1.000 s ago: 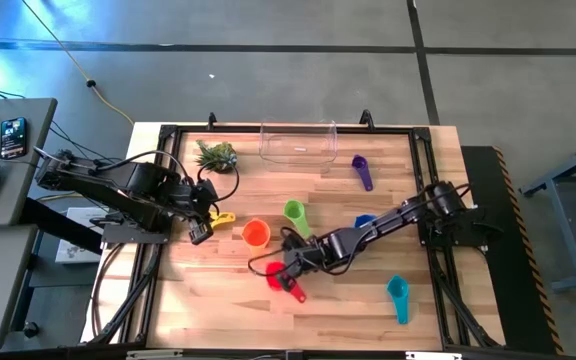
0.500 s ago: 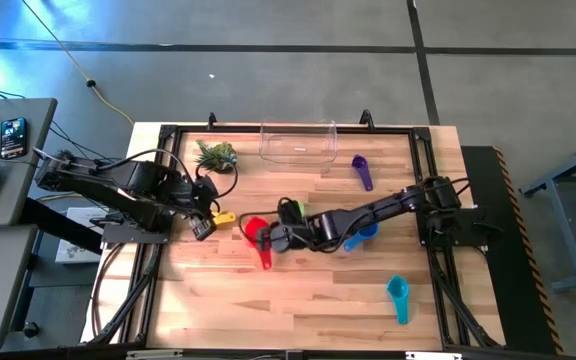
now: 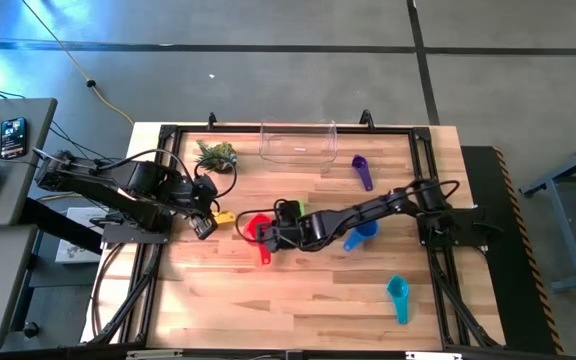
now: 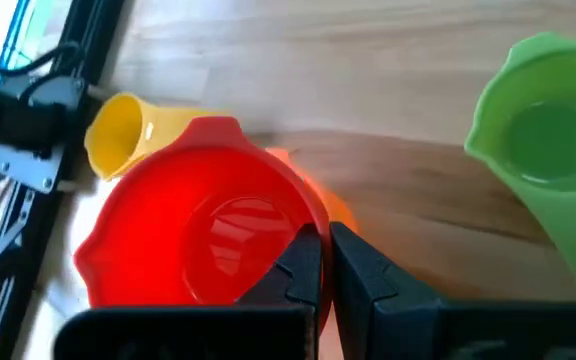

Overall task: Nest measuring cups in basket
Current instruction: Stack the red measuring cup on top of the orange measuring cup

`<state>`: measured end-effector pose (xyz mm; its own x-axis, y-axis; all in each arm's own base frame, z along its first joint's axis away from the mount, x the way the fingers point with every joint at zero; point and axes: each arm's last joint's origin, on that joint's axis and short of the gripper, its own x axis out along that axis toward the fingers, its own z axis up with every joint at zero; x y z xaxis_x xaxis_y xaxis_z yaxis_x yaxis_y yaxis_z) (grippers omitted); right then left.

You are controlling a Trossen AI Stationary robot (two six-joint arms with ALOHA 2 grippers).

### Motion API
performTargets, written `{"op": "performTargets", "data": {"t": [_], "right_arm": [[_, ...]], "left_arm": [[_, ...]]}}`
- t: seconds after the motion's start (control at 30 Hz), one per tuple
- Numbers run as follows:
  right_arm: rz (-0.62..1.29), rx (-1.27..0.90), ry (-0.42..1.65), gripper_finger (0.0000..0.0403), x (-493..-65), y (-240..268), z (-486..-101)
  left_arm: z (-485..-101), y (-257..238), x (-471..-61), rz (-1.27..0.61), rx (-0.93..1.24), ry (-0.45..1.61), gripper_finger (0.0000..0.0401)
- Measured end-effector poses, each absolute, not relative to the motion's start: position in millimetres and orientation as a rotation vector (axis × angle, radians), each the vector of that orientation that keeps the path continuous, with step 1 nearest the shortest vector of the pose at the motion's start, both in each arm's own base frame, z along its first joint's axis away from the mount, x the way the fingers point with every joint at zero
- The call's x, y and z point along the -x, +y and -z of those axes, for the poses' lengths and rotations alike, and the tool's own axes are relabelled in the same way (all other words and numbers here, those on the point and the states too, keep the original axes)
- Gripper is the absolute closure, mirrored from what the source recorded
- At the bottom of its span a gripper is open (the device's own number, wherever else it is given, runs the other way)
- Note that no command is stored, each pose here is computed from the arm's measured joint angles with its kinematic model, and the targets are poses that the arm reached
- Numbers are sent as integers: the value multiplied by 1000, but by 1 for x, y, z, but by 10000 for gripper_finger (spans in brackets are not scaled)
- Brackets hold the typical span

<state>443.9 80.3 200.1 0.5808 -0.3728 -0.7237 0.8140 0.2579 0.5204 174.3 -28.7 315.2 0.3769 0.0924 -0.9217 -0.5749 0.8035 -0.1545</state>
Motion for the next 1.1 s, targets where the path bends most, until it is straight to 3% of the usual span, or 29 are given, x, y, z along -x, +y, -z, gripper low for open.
{"op": "performTargets", "data": {"t": [0.3, 0.47, 1.1], "right_arm": [[865, -1042, 457, 403, -451, 68, -199], [868, -1048, 500, 403, -456, 73, -182], [898, -964, 601, 403, -473, 71, -185]], "left_arm": [[-315, -29, -174, -454, 498, 1109, 339], [-315, -29, -174, -453, 497, 1109, 339], [-315, -28, -174, -439, 473, 1116, 339]]}}
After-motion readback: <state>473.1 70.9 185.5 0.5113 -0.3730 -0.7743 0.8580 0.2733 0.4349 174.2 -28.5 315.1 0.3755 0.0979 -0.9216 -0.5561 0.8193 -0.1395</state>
